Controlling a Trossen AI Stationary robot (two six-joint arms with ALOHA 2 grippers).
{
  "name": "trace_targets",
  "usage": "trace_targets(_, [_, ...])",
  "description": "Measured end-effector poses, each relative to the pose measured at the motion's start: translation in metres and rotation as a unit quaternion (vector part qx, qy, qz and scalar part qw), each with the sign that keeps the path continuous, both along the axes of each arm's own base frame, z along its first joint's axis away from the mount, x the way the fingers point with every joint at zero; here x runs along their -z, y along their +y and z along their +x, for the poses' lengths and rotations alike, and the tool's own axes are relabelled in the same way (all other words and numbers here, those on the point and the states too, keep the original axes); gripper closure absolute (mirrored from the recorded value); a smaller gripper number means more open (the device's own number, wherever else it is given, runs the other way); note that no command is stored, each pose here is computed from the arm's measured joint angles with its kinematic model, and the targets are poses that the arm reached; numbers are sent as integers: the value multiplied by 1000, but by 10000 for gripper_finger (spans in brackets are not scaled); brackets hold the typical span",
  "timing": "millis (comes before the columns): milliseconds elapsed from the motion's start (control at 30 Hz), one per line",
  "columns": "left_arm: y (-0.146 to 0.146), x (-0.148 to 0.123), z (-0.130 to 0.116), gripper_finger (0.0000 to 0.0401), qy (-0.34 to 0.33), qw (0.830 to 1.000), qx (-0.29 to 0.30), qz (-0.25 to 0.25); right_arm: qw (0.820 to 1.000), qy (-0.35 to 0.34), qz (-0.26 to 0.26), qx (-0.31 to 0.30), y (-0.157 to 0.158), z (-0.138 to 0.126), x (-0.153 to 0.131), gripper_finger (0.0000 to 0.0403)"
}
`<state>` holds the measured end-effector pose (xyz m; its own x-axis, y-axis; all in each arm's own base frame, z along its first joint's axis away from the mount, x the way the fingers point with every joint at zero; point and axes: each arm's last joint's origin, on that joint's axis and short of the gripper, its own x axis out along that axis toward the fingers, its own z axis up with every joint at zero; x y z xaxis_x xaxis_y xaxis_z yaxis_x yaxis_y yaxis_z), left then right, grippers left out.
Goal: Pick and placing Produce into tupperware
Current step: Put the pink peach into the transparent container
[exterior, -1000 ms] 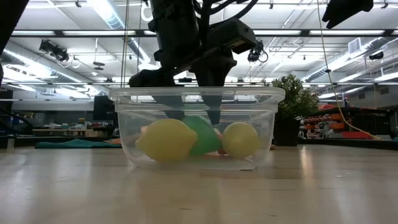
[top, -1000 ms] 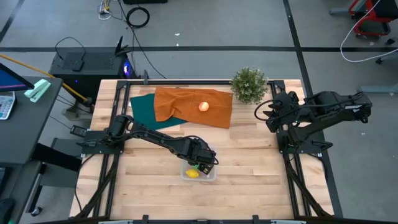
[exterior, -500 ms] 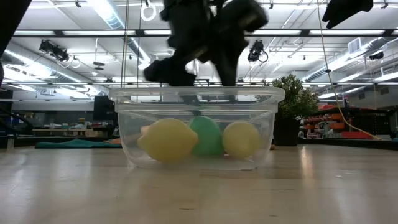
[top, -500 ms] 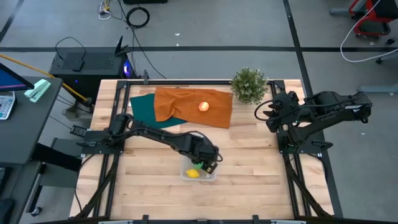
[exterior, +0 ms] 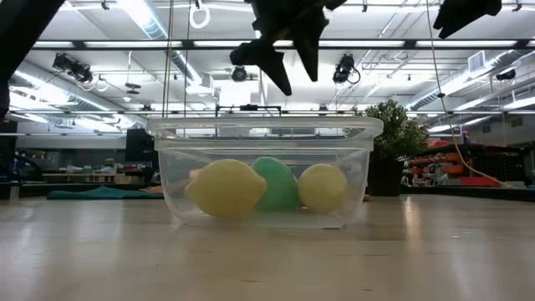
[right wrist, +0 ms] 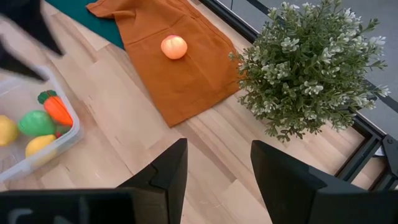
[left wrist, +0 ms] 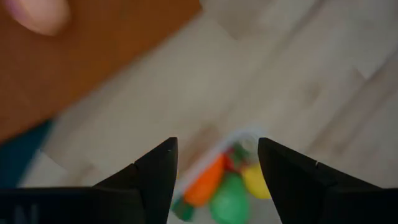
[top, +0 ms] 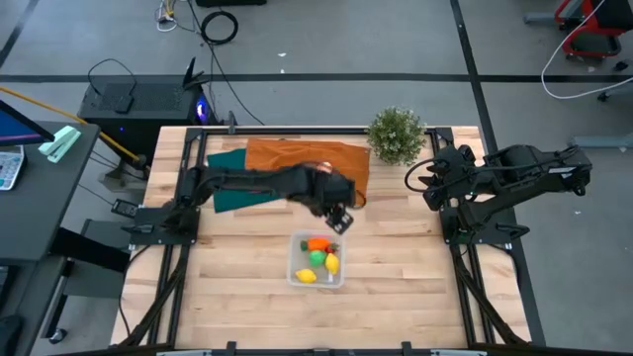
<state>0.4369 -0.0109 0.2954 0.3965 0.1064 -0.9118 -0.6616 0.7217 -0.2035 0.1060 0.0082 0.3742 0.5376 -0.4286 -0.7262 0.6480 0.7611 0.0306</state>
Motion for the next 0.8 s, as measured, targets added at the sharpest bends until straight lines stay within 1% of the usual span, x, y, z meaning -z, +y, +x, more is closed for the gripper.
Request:
trace_targets(100, [20,-8,-1,172,0,1000,1,10,1000,0,0,0,0,0,0,257])
trace_targets(200, [38,-9,-3,173,9,1000,11,21,1000,-2,2,3,0,0,0,257])
trace_targets(300, [55,-8,-6,173,19,999,34,3,1000,-2,2,3,0,0,0,257])
trace_targets(367, [65,-5,-8,176,27,999,42,3,1000,-1,2,3,0,0,0,257])
trace_targets(533, [88,-3,-13,189,43,997,53,24,1000,-2,2,3,0,0,0,257])
trace_targets(800, [125,-2,-24,216,63,995,60,37,1000,-9,11,14,0,1,0,257])
